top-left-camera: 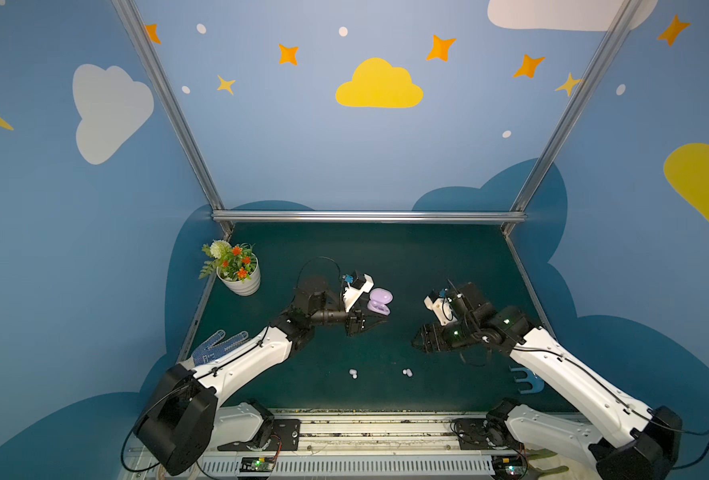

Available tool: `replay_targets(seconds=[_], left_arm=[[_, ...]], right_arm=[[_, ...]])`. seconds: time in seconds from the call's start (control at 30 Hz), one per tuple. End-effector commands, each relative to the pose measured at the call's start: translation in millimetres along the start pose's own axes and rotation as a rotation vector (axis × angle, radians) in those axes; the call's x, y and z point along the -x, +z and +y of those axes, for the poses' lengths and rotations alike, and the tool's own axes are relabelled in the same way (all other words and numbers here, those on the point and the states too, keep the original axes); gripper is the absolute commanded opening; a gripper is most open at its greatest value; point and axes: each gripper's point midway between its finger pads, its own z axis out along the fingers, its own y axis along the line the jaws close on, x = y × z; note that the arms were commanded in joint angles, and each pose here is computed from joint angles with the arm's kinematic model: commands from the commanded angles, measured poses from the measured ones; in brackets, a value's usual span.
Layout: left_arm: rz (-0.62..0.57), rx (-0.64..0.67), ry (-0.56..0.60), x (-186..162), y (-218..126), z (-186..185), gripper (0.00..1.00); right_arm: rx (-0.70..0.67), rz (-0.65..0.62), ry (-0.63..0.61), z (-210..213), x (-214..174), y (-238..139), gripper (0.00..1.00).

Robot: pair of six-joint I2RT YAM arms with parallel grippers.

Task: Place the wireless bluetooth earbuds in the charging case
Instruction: 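Withdraw the right gripper toward the lavender earbuds while the left holds the open case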

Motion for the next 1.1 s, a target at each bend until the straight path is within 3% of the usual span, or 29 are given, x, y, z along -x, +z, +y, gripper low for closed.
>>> replay_targets(seconds=[0.0, 0.33, 1.07], left_arm=[[0.002, 0.014, -0.020, -4, -8, -4, 0.26], [-0.017, 0.061, -0.054, -10, -27, -15, 0.26], [-0.042, 0.118, -0.040, -12, -39, -23, 0.25]], right_arm=[[0.010, 0.003, 0.070, 2, -3, 19, 0.79], [-0.050, 0.107, 0.144, -7, -31, 69, 0.79], [-0.073, 0.174, 0.181, -12, -44, 109, 0.79]])
